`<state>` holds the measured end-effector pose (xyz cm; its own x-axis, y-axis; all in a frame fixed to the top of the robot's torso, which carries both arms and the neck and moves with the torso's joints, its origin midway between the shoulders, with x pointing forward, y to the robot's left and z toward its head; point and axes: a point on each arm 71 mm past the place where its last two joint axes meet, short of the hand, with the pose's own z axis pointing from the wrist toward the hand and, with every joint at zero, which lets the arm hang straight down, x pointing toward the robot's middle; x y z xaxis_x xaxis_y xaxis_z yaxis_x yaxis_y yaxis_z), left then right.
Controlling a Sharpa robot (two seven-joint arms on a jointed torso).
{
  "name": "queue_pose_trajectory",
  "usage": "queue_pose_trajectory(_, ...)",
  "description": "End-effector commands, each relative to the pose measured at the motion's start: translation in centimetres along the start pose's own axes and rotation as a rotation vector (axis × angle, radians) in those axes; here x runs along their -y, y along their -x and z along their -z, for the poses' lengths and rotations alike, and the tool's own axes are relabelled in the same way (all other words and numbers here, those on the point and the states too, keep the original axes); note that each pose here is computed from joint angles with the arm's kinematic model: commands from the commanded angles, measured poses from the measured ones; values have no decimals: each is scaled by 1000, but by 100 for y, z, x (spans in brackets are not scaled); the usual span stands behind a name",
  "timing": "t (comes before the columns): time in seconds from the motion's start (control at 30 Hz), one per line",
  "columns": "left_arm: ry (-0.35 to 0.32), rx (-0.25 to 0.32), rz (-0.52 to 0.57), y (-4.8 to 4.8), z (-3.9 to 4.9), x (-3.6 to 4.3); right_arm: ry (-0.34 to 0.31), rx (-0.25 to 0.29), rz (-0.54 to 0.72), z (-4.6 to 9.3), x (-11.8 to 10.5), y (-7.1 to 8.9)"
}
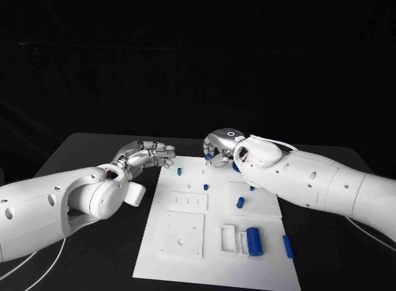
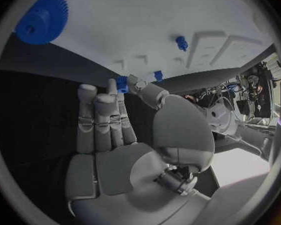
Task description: Assemble the parts on the task board
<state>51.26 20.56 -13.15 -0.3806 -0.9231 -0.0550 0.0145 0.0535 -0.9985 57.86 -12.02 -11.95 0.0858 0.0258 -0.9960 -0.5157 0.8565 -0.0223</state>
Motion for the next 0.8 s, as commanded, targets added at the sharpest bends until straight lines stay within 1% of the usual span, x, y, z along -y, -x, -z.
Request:
queue_pose_trajectory(0.03, -19, -11, 1, -19, -11, 34, 3, -17, 17, -16, -22, -21)
queue_pose_trajectory(0.27, -21, -11, 1, -18, -9, 47, 0, -25, 26, -23, -26, -35)
queue_pose_trajectory(0.53, -26, -12, -1, -19, -16, 69, 0, -51, 31, -25, -32, -58)
queue_pose_trajectory(0.8, -35, -21, 0, -39, -24, 98, -6, -55, 34, -32, -18, -74)
